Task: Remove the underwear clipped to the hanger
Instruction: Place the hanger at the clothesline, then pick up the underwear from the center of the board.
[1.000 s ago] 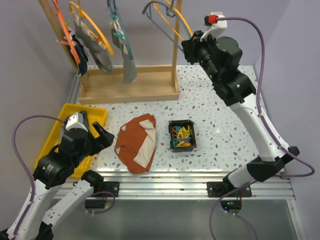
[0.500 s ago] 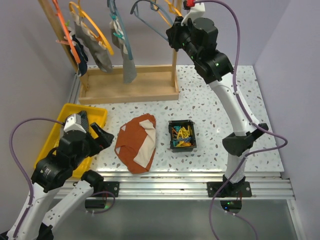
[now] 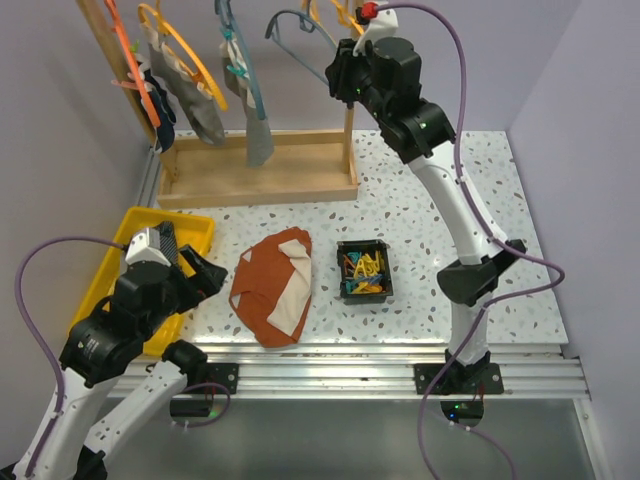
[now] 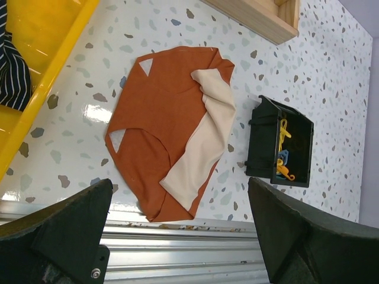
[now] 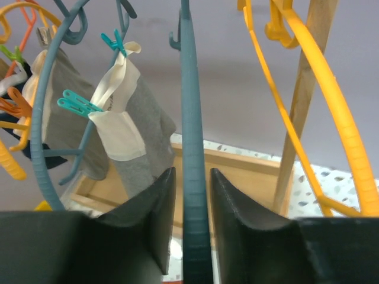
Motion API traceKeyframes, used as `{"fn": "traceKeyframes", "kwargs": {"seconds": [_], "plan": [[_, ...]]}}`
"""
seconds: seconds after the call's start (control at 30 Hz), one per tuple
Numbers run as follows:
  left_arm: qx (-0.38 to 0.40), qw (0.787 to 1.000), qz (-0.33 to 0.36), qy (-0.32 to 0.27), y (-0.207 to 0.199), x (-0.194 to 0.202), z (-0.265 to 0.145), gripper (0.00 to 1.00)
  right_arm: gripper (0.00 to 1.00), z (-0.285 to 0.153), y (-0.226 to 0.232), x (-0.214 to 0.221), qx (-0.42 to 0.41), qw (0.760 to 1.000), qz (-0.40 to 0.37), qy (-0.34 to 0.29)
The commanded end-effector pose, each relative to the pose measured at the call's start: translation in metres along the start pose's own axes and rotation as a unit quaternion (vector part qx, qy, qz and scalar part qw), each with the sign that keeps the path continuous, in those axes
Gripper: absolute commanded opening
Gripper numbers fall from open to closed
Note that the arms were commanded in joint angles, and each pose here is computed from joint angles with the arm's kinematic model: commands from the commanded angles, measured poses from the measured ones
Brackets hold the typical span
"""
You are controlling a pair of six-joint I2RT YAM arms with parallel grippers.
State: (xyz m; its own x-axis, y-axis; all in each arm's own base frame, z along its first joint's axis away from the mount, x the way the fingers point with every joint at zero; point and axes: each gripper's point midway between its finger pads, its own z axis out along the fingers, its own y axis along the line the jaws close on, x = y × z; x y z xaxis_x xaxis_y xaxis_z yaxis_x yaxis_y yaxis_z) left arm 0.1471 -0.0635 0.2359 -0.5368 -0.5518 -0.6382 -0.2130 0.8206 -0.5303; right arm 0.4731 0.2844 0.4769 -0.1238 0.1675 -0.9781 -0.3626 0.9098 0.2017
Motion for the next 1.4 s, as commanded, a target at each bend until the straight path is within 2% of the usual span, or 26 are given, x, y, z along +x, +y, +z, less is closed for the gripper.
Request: {"fn": "traceKeyframes", "kwargs": {"seconds": [0.0, 0.03, 0.07, 0.17, 0.3, 0.33, 0.4, 0.47, 0.53, 0.57, 0.83, 1.0, 1.23, 1.37], "plan": [[0.025, 1.0, -0.001, -0.015, -0.015, -0.012, -0.005, 1.0, 0.36, -0.027, 0.004, -0.032, -0.013, 0.999, 0.015, -0.03], [0.032, 0.999, 0.006, -0.015, -0.017, -0.012, -0.004, 1.0, 0.47, -0.043, 0.005, -0.045, -0.017, 0.999, 0.021, -0.042], [0.039, 0.999, 0.012, -0.01, -0.02, -0.011, -0.003, 1.0, 0.63, -0.048, 0.004, -0.038, -0.021, 0.999, 0.021, -0.029], [0.06, 0.998, 0.036, 0.005, -0.031, -0.007, 0.004, 1.0, 0.82, -0.079, -0.002, -0.034, -0.018, 0.999, 0.029, -0.013], [0.07, 0.994, 0.075, 0.032, -0.04, 0.002, 0.019, 1.0, 0.95, -0.118, -0.02, -0.014, 0.011, 0.999, 0.029, 0.021], [0.073, 0.994, 0.08, 0.033, -0.043, 0.002, 0.025, 1.0, 0.98, -0.123, -0.029, 0.007, 0.027, 0.998, 0.024, 0.053], [0.068, 0.991, 0.101, 0.051, -0.043, 0.01, 0.038, 1.0, 0.98, -0.15, -0.038, 0.007, 0.041, 0.997, 0.032, 0.055], [0.057, 0.989, 0.116, 0.079, -0.04, 0.024, 0.058, 1.0, 0.98, -0.164, -0.048, 0.035, 0.057, 0.994, 0.031, 0.09], [0.054, 0.985, 0.133, 0.1, -0.038, 0.036, 0.075, 1.0, 0.98, -0.191, -0.056, 0.041, 0.063, 0.993, 0.039, 0.095], [0.047, 0.981, 0.14, 0.124, -0.036, 0.047, 0.086, 1.0, 0.98, -0.196, -0.061, 0.064, 0.07, 0.99, 0.036, 0.12], [-0.032, 0.971, 0.178, 0.157, -0.011, 0.075, 0.165, 1.0, 0.98, -0.259, -0.074, 0.151, 0.067, 0.971, 0.068, 0.219], [-0.065, 0.963, 0.204, 0.162, -0.01, 0.084, 0.198, 0.99, 0.98, -0.277, -0.077, 0.173, 0.068, 0.965, 0.087, 0.236], [-0.13, 0.931, 0.282, 0.19, 0.007, 0.129, 0.227, 0.96, 0.98, -0.285, -0.082, 0.184, 0.075, 0.963, 0.087, 0.244], [-0.144, 0.924, 0.297, 0.191, 0.013, 0.146, 0.231, 0.88, 0.98, -0.287, -0.084, 0.185, 0.078, 0.963, 0.085, 0.244]]}}
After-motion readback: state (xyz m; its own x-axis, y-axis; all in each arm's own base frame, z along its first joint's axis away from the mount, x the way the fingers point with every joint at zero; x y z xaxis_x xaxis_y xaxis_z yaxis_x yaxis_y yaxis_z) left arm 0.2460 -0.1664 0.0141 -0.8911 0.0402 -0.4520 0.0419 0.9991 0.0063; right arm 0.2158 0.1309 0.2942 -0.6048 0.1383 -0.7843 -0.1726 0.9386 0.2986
